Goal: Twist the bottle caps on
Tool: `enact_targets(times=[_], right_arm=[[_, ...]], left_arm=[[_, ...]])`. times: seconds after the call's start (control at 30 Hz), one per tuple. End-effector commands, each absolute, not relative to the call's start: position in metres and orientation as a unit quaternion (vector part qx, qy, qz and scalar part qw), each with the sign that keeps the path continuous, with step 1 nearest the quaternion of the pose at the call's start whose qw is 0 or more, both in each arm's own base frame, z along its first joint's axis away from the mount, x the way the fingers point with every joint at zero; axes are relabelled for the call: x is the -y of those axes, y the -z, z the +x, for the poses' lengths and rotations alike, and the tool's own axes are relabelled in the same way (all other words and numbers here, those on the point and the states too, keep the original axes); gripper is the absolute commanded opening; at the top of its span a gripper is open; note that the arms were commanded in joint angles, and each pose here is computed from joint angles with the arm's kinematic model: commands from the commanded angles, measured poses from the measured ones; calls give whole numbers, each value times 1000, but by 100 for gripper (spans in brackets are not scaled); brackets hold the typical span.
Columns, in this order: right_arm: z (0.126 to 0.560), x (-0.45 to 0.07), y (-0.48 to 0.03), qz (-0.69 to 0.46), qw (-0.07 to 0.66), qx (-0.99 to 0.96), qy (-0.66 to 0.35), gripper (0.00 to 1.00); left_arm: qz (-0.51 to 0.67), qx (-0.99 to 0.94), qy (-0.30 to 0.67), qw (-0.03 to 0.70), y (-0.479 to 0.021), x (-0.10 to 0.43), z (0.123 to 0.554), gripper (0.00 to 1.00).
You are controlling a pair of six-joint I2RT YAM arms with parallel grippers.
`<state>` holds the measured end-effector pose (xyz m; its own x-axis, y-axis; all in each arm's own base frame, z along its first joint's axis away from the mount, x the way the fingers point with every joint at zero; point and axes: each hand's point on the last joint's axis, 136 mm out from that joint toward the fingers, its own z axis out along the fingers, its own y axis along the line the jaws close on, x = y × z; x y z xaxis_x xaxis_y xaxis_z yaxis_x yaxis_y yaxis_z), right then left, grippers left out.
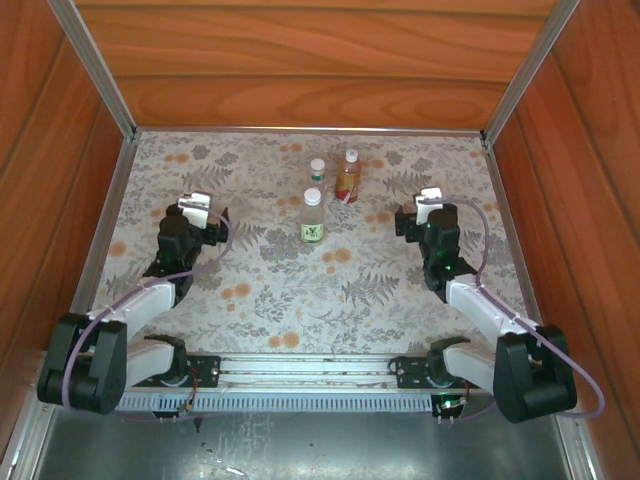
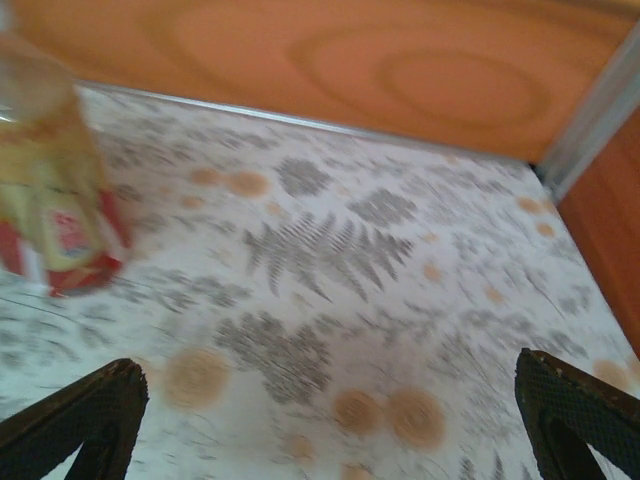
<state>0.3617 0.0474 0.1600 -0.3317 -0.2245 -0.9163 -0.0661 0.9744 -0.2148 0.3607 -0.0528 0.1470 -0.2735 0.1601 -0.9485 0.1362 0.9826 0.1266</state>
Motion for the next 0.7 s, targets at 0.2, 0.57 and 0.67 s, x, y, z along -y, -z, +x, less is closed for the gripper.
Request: enact_targets(times=[0.2,0.57,0.67], right_arm=[[390,-27,-113,-33,579,-814,30,100],[405,-17,-91,-17,546,-838,-6,100],[405,-17,-91,-18,545,-838,-6,100]], left_arm=[[4,-823,-47,565,-101,-2,386,100],[-53,-822,-41,566,-85,-29,398,100],[-52,-822,-41,565,-85,-29,398,100]])
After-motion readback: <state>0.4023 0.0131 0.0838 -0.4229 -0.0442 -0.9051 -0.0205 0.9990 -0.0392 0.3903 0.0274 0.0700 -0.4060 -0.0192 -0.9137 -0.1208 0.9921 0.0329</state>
